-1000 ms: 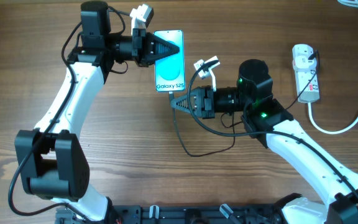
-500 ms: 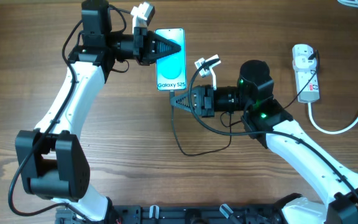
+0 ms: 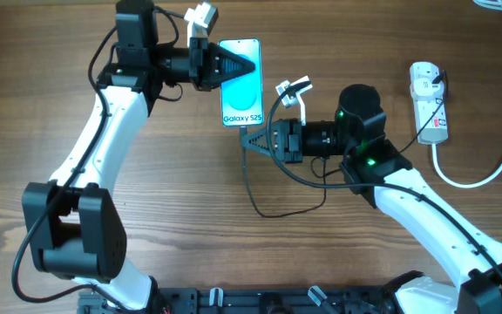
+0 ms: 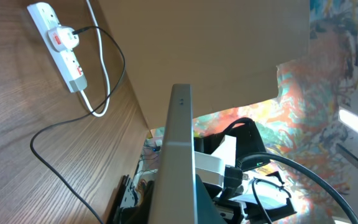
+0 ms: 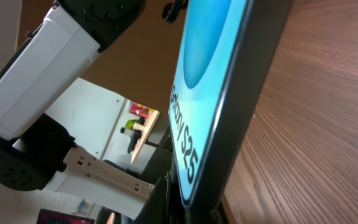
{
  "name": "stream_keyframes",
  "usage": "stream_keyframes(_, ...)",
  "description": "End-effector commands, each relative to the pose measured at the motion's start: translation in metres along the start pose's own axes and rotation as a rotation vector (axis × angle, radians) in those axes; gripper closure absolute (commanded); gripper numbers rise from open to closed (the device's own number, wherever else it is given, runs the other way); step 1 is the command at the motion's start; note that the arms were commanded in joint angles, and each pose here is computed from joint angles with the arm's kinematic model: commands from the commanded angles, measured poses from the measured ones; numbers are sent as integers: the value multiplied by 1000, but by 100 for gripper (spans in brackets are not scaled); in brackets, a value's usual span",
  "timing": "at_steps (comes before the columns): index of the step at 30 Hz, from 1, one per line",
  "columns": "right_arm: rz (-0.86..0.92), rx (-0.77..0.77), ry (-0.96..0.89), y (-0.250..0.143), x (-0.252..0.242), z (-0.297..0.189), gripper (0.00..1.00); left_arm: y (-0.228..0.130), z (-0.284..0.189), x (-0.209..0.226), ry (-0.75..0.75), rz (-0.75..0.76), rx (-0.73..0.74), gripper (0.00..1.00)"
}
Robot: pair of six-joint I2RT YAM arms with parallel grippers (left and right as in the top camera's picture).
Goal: Plug charger to phone and switch on socket
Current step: 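Lower the phone with the left gripper and lay it flat on the table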
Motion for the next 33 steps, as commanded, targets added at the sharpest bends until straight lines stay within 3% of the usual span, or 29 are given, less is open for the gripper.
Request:
stream_keyframes(1, -66, -84, -39, 24, -4, -11, 90, -13, 13, -24, -70, 43, 65, 96)
stream_keyframes(4, -67, -16, -35, 11, -8, -10, 83, -11, 11, -22, -56, 44, 53, 96)
stream_keyframes(7, -126, 26, -5, 4, -3, -11, 60, -9, 9, -20, -46, 46, 42, 96)
stream_keyframes(10, -144, 39, 4, 2, -2, -12, 49, -8, 5, -16, -30, 83, 27, 96)
stream_keyframes(13, -140, 48, -11, -1, -8, -12, 45, -11, 3, 5, 57, 50, -6, 96)
stream_keyframes(21, -6, -10, -357, -12, -82, -26, 43, -53, -26, 113, 634, -56, 16, 96)
stream_keyframes(25, 30, -29, -496, -17, -106, -36, 43, -64, -30, 145, 697, -71, 67, 96)
stream_keyframes(33, 41, -19, -519, -21, -111, -39, 43, -89, -29, 217, 731, -181, 119, 96)
Point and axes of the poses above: each gripper's point midway between its finger pads, its own z axis out along the fingers, its own x axis along the line the jaws close on, y = z × x, the point moved 1 cm from there along -z, back along the fingers, and after that the axes turned 10 degrees about z, right-handed, at the moved point
